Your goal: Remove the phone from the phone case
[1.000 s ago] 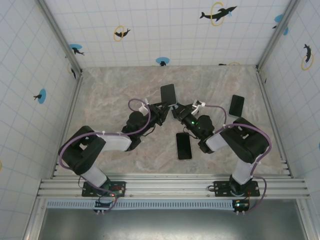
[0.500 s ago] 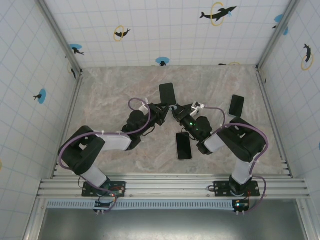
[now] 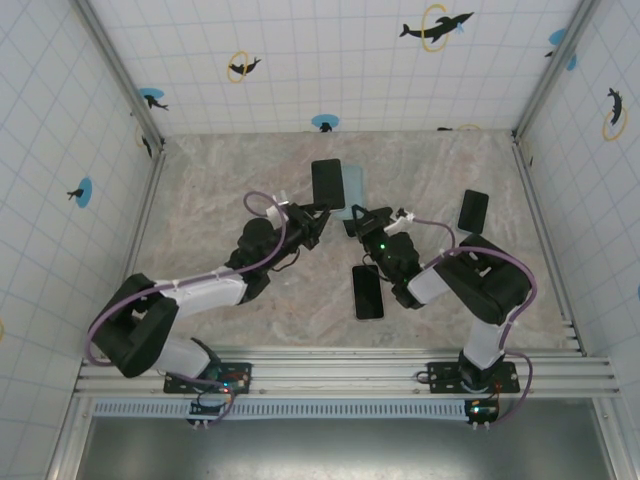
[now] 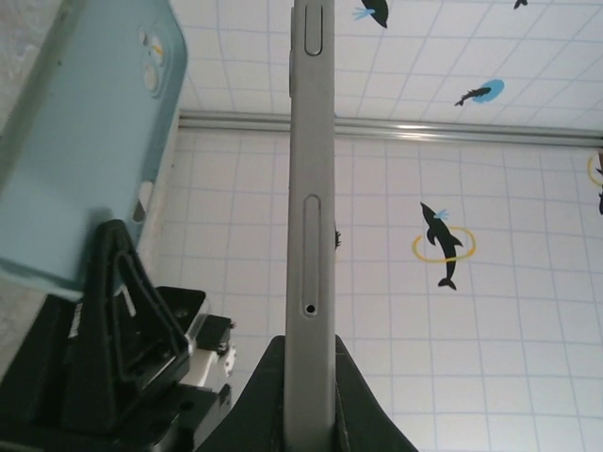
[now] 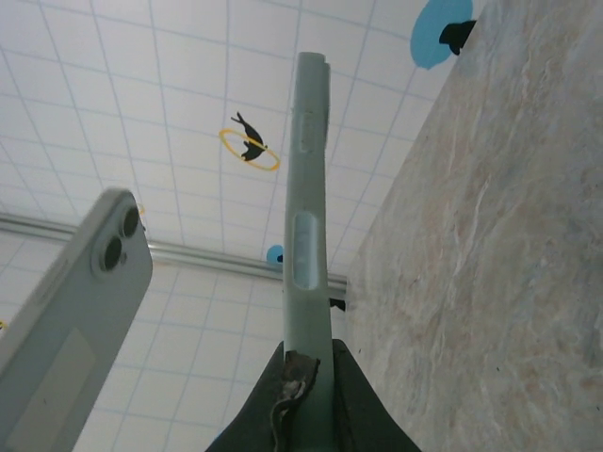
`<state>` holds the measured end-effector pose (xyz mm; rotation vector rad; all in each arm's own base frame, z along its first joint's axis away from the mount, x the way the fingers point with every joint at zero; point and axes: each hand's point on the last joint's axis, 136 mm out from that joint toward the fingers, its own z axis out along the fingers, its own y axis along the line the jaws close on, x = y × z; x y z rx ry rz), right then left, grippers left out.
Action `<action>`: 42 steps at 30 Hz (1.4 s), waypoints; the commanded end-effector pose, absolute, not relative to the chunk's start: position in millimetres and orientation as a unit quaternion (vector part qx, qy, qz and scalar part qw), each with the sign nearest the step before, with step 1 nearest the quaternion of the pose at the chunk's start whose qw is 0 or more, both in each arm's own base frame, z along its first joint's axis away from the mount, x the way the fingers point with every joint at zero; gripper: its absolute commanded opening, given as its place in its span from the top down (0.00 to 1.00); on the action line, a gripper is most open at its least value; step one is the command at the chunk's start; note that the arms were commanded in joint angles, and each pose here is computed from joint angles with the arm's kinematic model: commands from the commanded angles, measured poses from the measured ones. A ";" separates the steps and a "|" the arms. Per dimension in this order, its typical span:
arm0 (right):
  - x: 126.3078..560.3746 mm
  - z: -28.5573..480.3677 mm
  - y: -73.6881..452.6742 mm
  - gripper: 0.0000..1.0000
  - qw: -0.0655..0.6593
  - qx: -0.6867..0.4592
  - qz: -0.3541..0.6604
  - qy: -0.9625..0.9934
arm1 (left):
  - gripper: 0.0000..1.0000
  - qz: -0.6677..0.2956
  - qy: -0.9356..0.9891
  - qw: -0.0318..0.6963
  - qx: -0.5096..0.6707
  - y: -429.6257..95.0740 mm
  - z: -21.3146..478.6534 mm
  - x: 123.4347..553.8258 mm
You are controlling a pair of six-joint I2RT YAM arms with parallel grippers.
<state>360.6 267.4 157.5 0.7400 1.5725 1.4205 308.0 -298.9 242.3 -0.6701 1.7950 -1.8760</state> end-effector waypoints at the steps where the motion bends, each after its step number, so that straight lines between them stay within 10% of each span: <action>1: 373.4 174.9 266.8 1.00 0.453 0.307 0.576 0.607 | 1.00 -0.654 0.677 0.257 -0.221 -277.9 238.4 314.9; 42: 389.4 124.2 420.3 1.00 0.373 0.280 0.476 0.746 | 1.00 -0.478 0.806 0.277 -0.213 -32.4 75.1 414.5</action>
